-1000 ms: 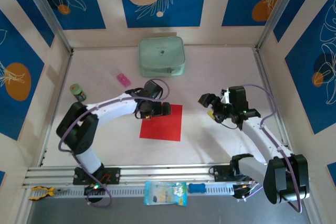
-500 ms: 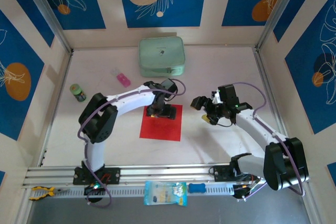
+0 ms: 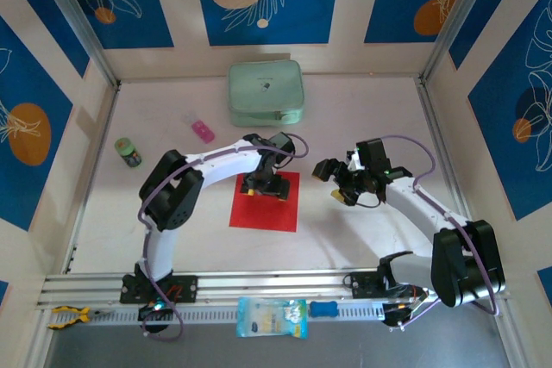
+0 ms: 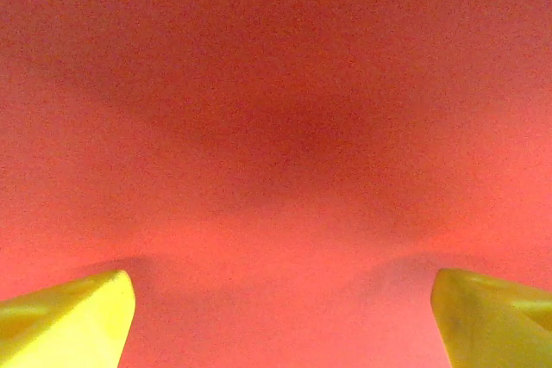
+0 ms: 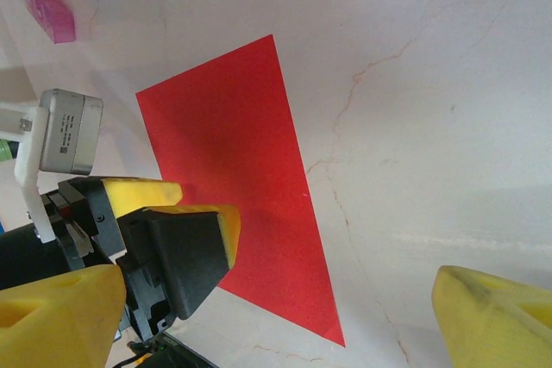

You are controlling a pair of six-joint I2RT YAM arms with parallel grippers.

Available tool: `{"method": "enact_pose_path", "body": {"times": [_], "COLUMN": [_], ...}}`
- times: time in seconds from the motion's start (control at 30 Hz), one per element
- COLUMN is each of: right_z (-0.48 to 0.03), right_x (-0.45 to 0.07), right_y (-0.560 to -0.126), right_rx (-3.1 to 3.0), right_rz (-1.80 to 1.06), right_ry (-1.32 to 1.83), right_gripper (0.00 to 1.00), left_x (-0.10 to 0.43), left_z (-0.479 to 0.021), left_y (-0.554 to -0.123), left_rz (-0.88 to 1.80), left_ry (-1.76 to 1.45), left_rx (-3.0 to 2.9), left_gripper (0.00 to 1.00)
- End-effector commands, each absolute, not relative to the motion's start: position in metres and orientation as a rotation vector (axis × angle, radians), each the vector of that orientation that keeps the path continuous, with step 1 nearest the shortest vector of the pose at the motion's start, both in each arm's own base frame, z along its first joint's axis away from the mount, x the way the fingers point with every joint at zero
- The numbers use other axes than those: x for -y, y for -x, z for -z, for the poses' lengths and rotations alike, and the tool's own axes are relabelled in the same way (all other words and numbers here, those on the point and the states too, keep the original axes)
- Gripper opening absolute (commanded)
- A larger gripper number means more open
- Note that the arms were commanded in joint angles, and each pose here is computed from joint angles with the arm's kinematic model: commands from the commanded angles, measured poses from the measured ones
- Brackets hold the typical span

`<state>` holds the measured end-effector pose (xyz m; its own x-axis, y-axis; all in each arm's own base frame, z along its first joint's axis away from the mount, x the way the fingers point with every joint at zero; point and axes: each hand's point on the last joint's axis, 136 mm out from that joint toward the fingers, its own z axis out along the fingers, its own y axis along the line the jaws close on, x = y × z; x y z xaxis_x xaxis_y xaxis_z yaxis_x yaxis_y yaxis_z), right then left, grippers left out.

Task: Fold a paper plane with a square sheet of paper (pick it up from the middle)
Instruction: First fold the square sheet of paper in half at the center of the table.

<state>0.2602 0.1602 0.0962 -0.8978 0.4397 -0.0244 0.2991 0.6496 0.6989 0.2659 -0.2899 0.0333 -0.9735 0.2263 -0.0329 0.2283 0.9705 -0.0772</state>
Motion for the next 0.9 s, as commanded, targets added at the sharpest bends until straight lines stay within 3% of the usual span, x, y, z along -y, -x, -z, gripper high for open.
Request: {"method": "enact_pose_path", "body": {"times": [0.0,0.47,0.87], "right_z": [-0.103,-0.098,-0.096], "right_x": [-0.163,-0.163,-0.161], "right_y": [-0.262,-0.261,-0.259], "right_rx": [-2.679,-2.702,-2.711], "right_rz": [-1.09,-1.08,-1.06], "right_ry": [-0.579,-0.594,-0.614], "right_gripper": [0.92,0.92,0.93], "left_x": [0.292,0.286,0.274], "left_z": [-0.03,-0.008,0.019], "left_y": [-0.264,-0.256,-0.241], "left_rz": [0.111,0.077,-0.126], "left_ry": [-0.327,-0.222,-0.265], "left_rx": [-3.125,-3.171,-3.201], "left_gripper": [0.89,0.89,0.89]}}
